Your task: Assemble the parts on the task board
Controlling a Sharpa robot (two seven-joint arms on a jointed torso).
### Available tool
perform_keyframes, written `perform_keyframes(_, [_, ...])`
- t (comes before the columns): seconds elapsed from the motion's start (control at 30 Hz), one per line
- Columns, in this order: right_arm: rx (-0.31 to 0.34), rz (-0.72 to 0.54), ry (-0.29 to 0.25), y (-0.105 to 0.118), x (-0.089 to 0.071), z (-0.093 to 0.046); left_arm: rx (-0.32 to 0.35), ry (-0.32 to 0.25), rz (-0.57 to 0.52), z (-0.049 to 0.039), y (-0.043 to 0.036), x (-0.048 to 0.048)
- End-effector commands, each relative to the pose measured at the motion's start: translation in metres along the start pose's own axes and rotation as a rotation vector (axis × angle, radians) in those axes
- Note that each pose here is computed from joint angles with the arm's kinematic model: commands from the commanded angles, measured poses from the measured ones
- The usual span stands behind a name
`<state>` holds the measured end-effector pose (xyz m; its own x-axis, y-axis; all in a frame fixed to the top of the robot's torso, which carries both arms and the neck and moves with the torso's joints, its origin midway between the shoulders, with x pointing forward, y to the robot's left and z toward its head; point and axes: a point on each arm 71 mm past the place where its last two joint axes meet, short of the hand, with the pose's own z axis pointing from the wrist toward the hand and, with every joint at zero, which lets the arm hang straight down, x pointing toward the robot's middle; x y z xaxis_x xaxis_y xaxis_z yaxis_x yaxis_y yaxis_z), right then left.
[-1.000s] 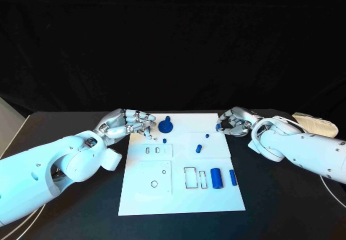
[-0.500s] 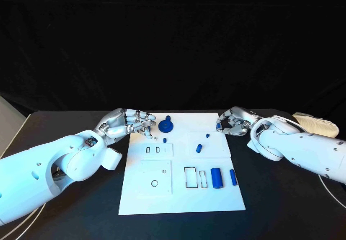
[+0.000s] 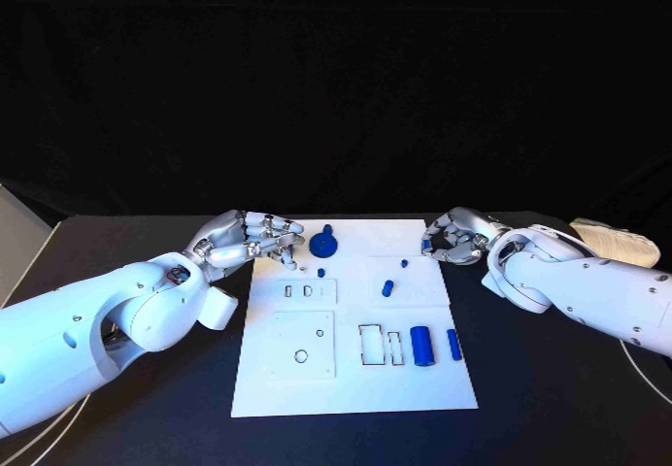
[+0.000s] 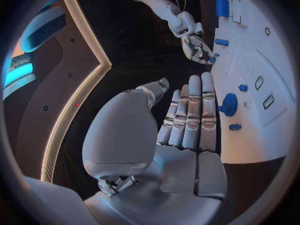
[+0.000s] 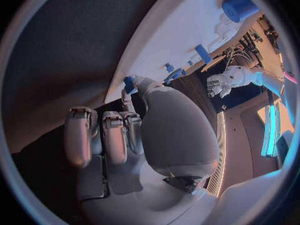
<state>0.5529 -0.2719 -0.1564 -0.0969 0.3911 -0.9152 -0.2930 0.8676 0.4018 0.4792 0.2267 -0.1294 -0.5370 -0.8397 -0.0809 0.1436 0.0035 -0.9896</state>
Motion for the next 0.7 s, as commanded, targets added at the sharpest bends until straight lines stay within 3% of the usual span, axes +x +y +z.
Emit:
perform_keyframes(0.03, [-0.011, -0.004, -0.026, 0.002, -0.001, 0.0, 0.007, 0.019, -0.003, 0.0001, -0.0007, 0.0017])
perform_keyframes(0.3, [-0.026, 0.0, -0.083, 0.007, -0.003, -0.001, 0.007, 0.018, -0.002, 0.0001, -0.0006, 0.0016])
perform_keyframes(0.5, [-0.016, -0.003, -0.156, 0.013, -0.007, -0.004, 0.006, 0.018, -0.002, 0.0001, -0.0005, 0.0012])
perform_keyframes(0.7, [-0.016, 0.002, -0.197, 0.029, -0.013, -0.007, 0.005, 0.015, -0.001, -0.0001, -0.0004, 0.0005])
